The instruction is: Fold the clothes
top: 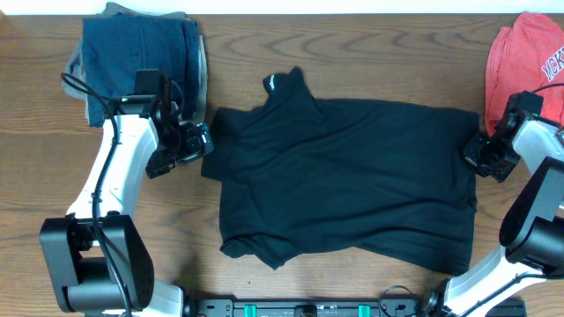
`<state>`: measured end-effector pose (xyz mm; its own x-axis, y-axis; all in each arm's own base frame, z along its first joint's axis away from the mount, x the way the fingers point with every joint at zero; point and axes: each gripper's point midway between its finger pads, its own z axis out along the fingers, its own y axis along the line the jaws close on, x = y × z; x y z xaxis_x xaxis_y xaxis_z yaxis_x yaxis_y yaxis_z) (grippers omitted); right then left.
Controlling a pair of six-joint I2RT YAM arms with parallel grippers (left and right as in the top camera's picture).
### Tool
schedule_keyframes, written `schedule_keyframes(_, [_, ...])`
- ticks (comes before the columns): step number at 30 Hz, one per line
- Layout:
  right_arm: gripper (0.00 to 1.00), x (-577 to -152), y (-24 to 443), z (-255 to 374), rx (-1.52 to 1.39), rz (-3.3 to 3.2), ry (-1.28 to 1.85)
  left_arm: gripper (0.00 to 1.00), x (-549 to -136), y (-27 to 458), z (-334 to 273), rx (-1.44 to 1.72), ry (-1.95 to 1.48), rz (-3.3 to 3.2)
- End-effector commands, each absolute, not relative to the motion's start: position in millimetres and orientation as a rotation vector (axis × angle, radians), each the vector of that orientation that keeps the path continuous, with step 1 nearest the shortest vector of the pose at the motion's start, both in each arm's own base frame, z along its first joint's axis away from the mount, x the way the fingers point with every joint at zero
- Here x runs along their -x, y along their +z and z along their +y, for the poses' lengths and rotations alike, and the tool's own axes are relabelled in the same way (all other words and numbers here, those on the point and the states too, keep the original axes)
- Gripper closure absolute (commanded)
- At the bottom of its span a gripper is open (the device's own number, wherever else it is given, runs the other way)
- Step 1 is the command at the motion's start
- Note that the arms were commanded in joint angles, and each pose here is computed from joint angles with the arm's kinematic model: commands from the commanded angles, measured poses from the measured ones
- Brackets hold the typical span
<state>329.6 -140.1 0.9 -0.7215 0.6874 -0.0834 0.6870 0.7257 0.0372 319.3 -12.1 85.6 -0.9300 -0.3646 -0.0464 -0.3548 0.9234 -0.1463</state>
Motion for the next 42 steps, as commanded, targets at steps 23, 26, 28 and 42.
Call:
schedule_keyframes(23, [0.96, -342, 21, -159, -1.167, 2.792, -0.125, 0.0, -317, 83, -12, 0.556, -0.203, 3.021])
schedule_keyframes(26, [0.95, -343, 26, -160, -1.168, 2.793, -0.125, 0.0, -317, 83, -12, 0.556, -0.203, 3.021])
schedule_keyframes(28, [0.94, -343, 28, -160, -1.169, 2.793, -0.125, 0.0, -317, 83, -12, 0.556, -0.203, 3.021])
schedule_keyframes(42, [0.99, -334, 39, -48, -0.759, 3.036, 0.618, 0.92, -317, 87, -37, 0.518, -0.421, 3.029])
